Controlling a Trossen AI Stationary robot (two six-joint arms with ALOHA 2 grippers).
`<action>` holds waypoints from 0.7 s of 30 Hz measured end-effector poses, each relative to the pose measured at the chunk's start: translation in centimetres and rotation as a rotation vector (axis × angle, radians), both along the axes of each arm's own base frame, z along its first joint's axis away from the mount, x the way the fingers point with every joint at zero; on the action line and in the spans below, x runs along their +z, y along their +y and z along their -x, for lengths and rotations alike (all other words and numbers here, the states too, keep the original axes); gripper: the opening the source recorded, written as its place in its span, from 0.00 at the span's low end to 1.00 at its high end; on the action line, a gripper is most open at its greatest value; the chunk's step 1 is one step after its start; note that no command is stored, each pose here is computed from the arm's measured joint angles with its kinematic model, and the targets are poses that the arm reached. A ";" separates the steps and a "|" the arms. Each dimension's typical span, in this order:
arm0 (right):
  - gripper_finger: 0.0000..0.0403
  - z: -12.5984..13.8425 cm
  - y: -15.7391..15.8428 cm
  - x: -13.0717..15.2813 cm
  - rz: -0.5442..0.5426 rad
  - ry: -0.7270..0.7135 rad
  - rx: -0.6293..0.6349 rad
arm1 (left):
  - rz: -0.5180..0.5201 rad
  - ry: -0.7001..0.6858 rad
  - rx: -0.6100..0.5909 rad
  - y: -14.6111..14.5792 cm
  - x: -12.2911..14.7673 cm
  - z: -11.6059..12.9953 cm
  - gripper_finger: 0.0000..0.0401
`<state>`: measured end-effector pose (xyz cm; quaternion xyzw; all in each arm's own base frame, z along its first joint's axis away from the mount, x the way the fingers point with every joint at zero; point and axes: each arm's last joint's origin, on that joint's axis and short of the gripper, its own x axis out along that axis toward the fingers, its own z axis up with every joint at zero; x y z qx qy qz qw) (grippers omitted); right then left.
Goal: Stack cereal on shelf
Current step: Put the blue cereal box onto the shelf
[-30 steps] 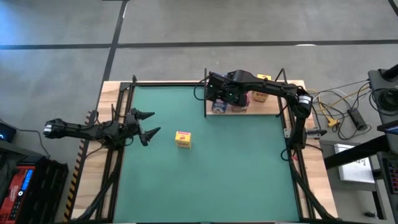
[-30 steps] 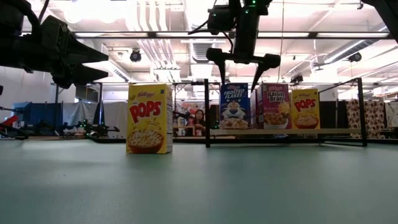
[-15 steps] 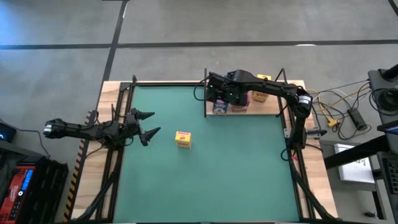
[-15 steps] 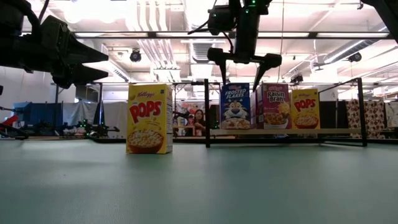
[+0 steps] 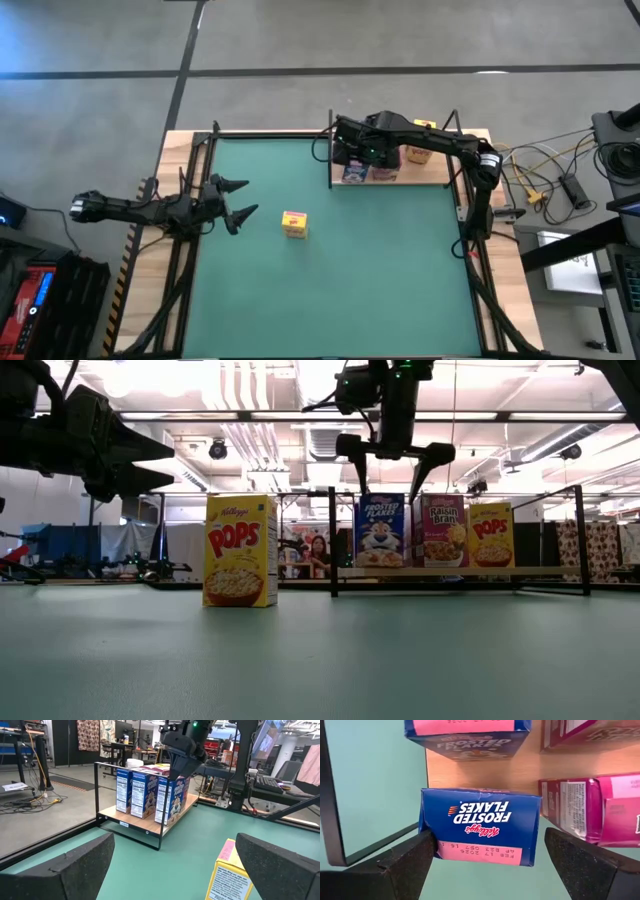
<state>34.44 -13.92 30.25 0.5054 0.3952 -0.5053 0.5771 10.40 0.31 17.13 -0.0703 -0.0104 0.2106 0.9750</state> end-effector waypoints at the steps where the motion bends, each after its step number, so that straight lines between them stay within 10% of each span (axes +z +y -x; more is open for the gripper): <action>1: 0.90 0.0 0.0 0.0 0.000 0.001 -0.004 | 0.000 0.000 0.000 0.0 0.0 0.0 0.99; 21: 0.99 0.1 0.0 -0.1 0.016 0.022 -0.015 | 0.000 0.000 0.000 0.0 0.0 0.0 0.99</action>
